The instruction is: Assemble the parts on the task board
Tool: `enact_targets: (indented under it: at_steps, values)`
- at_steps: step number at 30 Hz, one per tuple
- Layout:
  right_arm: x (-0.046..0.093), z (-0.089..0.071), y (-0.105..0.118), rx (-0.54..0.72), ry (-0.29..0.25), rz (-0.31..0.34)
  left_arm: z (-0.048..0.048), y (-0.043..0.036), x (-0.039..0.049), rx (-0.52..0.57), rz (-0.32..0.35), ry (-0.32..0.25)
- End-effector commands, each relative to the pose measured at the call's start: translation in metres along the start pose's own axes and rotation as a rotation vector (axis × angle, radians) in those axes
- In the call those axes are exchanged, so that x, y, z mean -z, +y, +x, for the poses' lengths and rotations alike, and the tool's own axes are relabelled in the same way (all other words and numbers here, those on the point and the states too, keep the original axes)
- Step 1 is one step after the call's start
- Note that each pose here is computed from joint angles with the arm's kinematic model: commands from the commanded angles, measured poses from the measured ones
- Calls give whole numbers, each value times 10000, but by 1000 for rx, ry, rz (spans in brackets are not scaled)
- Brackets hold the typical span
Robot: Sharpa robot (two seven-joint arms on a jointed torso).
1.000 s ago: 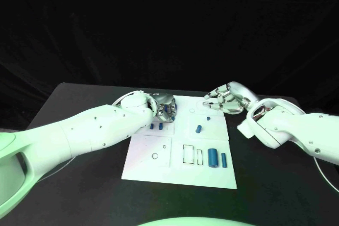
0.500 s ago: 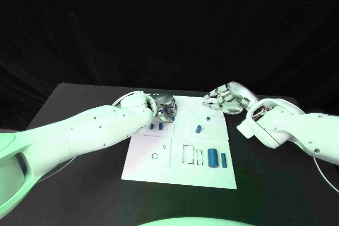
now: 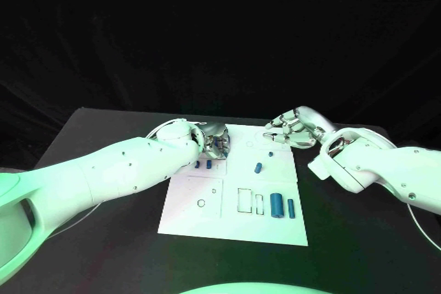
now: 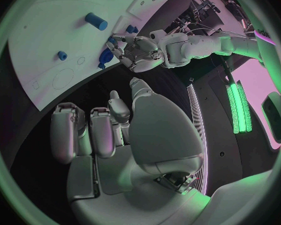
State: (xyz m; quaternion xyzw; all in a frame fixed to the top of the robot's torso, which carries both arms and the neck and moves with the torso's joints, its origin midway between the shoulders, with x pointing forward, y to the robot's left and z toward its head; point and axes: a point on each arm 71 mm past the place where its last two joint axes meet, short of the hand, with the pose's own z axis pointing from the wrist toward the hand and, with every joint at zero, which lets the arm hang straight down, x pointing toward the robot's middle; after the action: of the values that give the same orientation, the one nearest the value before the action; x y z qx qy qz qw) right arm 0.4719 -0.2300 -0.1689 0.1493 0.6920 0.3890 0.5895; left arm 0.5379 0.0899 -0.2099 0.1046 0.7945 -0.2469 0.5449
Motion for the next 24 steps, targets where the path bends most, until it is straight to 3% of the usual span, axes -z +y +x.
enact_targets:
  at_steps: [1, 14, 19, 24]
  values:
    - [-1, 14, 8, 3, 13, -9, 65, -7, 0, 22, 12, 32]
    - [-3, 12, 4, 3, 12, -8, -10, 40, 40, 67, 18, -37]
    - [-2, 5, -5, 4, 10, -6, -62, 70, 104, 91, 19, -57]
    - [0, -7, -19, 6, 7, -2, -168, 114, 220, 123, 22, -78]
